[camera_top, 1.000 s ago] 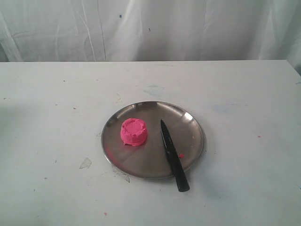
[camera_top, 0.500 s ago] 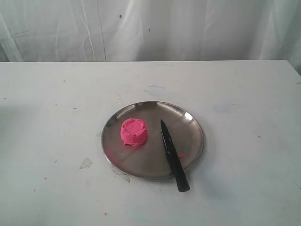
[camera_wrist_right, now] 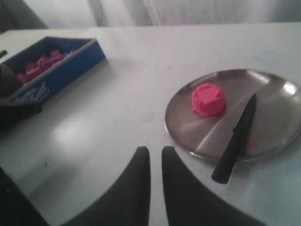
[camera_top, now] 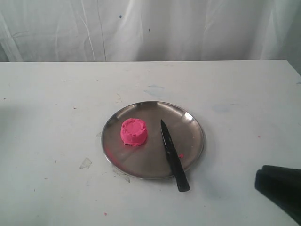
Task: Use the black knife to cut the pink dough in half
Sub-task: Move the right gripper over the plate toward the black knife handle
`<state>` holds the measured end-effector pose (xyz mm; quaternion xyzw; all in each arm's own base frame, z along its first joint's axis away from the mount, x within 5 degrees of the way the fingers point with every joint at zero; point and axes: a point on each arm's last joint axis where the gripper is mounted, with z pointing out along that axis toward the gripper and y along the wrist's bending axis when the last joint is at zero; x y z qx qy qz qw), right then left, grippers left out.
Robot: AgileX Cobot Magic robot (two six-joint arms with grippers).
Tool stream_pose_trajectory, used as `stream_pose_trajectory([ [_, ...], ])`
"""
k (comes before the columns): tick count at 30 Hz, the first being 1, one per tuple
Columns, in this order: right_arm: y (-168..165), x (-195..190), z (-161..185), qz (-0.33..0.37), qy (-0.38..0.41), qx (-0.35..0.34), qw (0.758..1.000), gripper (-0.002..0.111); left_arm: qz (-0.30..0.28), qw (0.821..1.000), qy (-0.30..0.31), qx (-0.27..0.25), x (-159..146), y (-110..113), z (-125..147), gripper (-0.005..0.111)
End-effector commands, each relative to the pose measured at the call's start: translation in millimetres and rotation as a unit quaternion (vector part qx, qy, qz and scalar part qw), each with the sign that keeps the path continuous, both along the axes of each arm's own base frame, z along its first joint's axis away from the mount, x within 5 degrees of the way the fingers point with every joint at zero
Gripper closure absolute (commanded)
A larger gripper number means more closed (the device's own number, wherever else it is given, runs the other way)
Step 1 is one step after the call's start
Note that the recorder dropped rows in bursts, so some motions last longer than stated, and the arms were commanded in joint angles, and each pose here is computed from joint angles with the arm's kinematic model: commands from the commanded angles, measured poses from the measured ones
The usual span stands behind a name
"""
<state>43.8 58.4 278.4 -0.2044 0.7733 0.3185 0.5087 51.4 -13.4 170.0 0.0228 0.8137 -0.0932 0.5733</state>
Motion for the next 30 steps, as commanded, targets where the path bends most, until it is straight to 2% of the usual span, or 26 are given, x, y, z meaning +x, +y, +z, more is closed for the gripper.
stream_pose_trajectory([
  [1,10,13,2,0.045,0.025,-0.030,0.998,0.091,0.002,1.000,-0.002,-0.003,0,0,-1,0.107],
  [6,20,26,11,0.098,0.036,-0.073,0.992,0.091,0.002,1.000,-0.002,-0.003,0,0,-1,0.107],
  [9,25,39,24,0.105,0.045,-0.081,0.990,0.091,0.002,1.000,-0.002,-0.003,0,0,-1,0.107],
  [15,37,74,47,0.113,0.055,-0.090,0.988,0.091,0.002,1.000,-0.002,-0.003,0,0,-1,0.107],
  [19,39,110,53,0.085,0.073,-0.091,0.990,0.091,0.002,1.000,-0.002,-0.003,0,0,-1,0.107],
  [22,41,138,41,0.082,0.108,-0.060,0.989,0.091,0.002,1.000,-0.002,-0.003,0,0,-1,0.107],
  [27,42,173,-2,0.123,0.156,-0.021,0.980,0.091,0.002,1.000,-0.002,-0.003,0,0,-1,0.107],
  [30,36,194,-27,0.102,0.170,-0.037,0.980,0.091,0.002,1.000,-0.002,-0.003,0,0,-1,0.107],
])
